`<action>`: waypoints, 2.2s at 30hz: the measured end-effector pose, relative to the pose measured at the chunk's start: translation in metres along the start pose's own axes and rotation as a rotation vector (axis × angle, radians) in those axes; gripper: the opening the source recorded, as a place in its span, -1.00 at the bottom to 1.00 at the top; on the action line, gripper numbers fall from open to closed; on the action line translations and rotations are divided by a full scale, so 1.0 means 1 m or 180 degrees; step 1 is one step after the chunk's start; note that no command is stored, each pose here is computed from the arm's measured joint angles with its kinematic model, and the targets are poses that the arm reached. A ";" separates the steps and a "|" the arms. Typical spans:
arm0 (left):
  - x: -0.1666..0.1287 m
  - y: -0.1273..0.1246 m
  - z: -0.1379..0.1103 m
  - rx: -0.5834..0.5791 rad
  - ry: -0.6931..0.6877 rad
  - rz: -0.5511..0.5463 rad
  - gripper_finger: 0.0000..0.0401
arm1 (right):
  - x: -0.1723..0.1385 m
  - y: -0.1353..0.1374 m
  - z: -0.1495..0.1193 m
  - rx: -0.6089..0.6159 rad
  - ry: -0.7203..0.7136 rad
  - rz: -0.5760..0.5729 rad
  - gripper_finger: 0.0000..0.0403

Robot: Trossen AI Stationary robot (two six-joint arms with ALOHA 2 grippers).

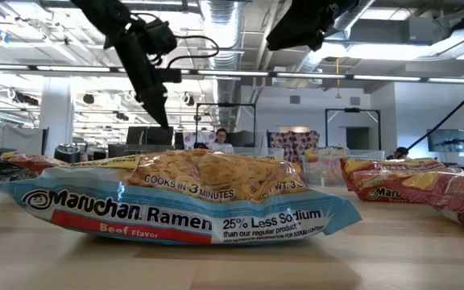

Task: Sort Maruchan noodles
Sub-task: Put the red noodle pack into the left transparent bin

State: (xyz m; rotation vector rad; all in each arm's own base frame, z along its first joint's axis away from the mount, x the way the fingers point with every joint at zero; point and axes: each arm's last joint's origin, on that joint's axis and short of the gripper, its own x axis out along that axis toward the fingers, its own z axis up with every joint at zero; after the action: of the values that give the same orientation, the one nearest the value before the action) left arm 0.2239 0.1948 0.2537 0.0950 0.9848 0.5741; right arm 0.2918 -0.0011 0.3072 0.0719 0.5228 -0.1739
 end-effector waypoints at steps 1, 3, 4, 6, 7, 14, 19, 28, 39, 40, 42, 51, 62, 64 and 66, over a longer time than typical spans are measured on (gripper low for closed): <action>-0.003 -0.002 0.002 -0.0008 0.0043 -0.0063 -0.38 | 0.000 0.001 -0.001 0.0017 0.0045 0.0004 -0.31; -0.009 -0.007 0.004 -0.0024 0.0133 -0.0246 -0.38 | -0.001 0.004 -0.005 -0.0004 0.0146 0.0025 -0.23; -0.011 -0.010 0.003 -0.0039 0.0172 -0.0337 -0.38 | -0.001 0.006 -0.007 -0.0024 0.0189 0.0041 -0.20; -0.017 -0.017 0.003 -0.0059 0.0163 -0.0499 -0.38 | -0.001 0.010 -0.008 -0.0026 0.0227 0.0077 -0.14; -0.020 -0.020 0.004 -0.0100 0.0148 -0.0576 -0.38 | -0.001 0.012 -0.009 -0.0010 0.0236 0.0096 -0.11; -0.053 -0.050 0.013 -0.0164 -0.0171 -0.1154 -0.38 | 0.013 0.023 -0.018 -0.0080 0.0399 0.0150 -0.04; -0.077 -0.075 0.017 -0.0048 -0.0349 -0.1326 -0.38 | 0.035 0.027 -0.029 -0.0186 0.0603 0.0126 -0.04; -0.107 -0.110 0.018 0.0123 -0.0508 -0.1628 -0.38 | 0.074 0.030 -0.055 -0.0424 0.0961 0.0082 -0.05; -0.120 -0.136 0.014 0.0210 -0.0460 -0.1650 -0.38 | 0.079 0.021 -0.073 -0.0193 0.1489 -0.0093 -0.05; -0.120 -0.137 0.014 0.0221 -0.0461 -0.1631 -0.38 | 0.074 0.021 -0.074 -0.0133 0.1581 -0.0090 -0.05; -0.122 -0.139 0.014 0.0245 -0.0466 -0.1595 -0.38 | 0.065 0.023 -0.073 0.0038 0.1696 -0.0001 -0.05; -0.122 -0.139 0.014 0.0225 -0.0463 -0.1455 -0.38 | 0.032 0.051 -0.089 0.0526 0.2572 0.0477 -0.05; -0.121 -0.139 0.013 0.0217 -0.0457 -0.1413 -0.38 | 0.011 0.094 -0.108 0.0469 0.2925 0.0538 0.06; -0.121 -0.139 0.013 0.0216 -0.0458 -0.1413 -0.38 | 0.008 0.098 -0.110 0.0482 0.2980 0.0512 0.11; -0.121 -0.139 0.013 0.0217 -0.0458 -0.1413 -0.38 | 0.006 0.101 -0.111 0.0467 0.2999 0.0517 0.14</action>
State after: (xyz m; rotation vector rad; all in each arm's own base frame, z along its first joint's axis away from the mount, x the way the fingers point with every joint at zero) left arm 0.2416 0.0189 0.3077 -0.0228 0.8505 0.1242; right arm 0.2608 0.1097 0.2105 0.3472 1.4379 -0.0067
